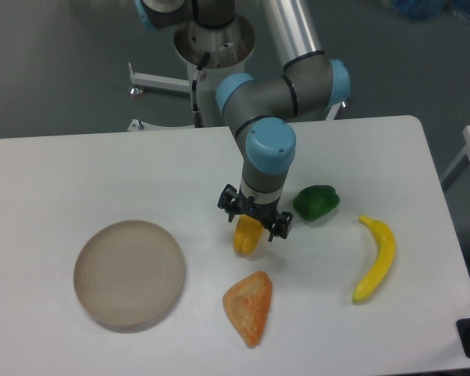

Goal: Pick up the yellow pepper from the table
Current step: 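Lower the gripper around the yellow pepper and close on it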

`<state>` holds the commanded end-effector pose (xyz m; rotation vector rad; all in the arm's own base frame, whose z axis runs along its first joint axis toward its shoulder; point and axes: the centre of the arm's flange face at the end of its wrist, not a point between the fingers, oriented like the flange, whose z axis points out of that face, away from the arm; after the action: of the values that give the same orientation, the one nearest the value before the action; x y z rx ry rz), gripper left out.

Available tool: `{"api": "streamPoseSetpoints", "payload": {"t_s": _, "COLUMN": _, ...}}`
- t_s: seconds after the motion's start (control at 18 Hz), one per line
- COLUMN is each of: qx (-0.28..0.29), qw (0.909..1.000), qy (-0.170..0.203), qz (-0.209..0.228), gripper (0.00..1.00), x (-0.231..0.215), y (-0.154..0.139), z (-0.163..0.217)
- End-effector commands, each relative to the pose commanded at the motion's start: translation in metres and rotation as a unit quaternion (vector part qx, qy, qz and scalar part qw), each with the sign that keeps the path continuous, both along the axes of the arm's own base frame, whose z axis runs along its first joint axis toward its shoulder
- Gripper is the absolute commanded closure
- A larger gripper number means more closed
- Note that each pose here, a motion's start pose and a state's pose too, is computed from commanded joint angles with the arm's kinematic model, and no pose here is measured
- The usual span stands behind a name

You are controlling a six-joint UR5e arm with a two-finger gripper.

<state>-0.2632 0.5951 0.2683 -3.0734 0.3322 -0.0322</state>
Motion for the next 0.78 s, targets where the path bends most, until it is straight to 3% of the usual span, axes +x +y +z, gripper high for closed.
{"api": "streamPoseSetpoints", "payload": {"t_s": 0.5, "qx": -0.014, "qw": 0.9999, "qy": 0.002, "qz": -0.003, "gripper": 0.01, "x": 0.0014, "y": -0.0037, "z": -0.0107}}
{"api": "streamPoseSetpoints", "payload": {"t_s": 0.67, "qx": -0.012, "qw": 0.9999, "qy": 0.003, "qz": -0.004, "gripper": 0.45, "x": 0.0028, "y": -0.0036, "z": -0.0079}}
{"api": "streamPoseSetpoints", "payload": {"t_s": 0.78, "qx": -0.013, "qw": 0.9999, "qy": 0.002, "qz": -0.004, "gripper": 0.56, "x": 0.0030, "y": -0.0040, "z": -0.0086}}
